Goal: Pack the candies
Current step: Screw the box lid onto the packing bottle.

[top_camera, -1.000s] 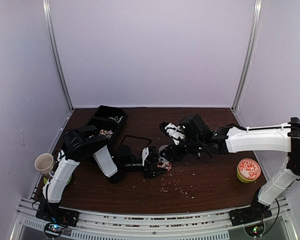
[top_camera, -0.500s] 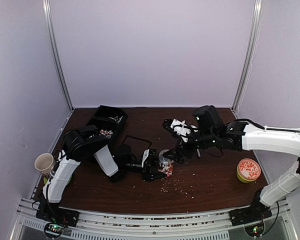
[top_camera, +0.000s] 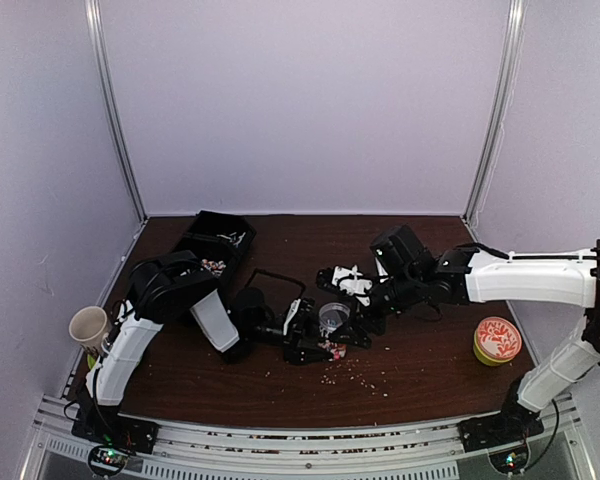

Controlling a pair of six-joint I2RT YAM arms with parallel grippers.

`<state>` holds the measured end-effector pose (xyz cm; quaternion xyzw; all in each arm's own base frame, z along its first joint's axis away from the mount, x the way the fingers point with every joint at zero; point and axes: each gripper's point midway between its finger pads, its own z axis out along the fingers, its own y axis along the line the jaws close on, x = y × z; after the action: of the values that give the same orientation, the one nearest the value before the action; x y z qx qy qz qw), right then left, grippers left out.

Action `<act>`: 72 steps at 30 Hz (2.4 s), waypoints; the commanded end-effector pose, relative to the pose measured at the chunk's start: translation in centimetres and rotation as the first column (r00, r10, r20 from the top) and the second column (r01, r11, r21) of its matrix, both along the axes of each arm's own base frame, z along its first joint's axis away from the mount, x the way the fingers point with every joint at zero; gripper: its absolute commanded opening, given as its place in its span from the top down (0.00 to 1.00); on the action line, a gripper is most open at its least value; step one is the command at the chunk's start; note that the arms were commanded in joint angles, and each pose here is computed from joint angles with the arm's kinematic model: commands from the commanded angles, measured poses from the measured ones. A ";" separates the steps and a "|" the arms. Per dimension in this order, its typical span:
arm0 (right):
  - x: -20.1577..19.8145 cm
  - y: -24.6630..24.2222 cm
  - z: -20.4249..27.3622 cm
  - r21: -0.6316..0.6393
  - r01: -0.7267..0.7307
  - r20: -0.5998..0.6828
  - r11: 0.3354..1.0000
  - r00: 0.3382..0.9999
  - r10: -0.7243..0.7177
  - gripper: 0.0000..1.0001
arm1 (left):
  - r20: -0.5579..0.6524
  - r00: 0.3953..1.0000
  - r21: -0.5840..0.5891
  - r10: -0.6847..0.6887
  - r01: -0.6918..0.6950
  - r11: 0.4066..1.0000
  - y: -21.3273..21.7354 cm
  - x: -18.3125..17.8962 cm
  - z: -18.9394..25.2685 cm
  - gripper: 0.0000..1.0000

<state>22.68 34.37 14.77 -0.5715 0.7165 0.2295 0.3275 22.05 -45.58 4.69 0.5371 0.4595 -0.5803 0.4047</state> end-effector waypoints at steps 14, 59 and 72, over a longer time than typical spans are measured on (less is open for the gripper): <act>1.7 0.9 0.3 0.055 0.025 -0.088 0.998 0.996 -0.020 0.16 | -0.023 0.999 0.019 -0.027 0.027 0.999 0.3 -0.3 -1.6 0.42; 6.5 -0.2 2.2 0.137 0.512 -0.084 0.848 0.859 -0.505 0.47 | 0.020 0.931 0.144 0.365 -0.364 0.920 1.2 6.3 -3.7 0.41; 5.7 0.2 3.4 0.165 0.492 -0.097 0.855 0.870 -0.483 0.32 | 0.028 0.931 0.136 0.364 -0.365 0.921 1.3 6.2 -3.6 0.38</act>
<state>26.30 34.52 13.64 -0.4137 0.8176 0.1998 0.3470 24.94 -45.69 3.95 0.5134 0.5066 -0.5196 0.4579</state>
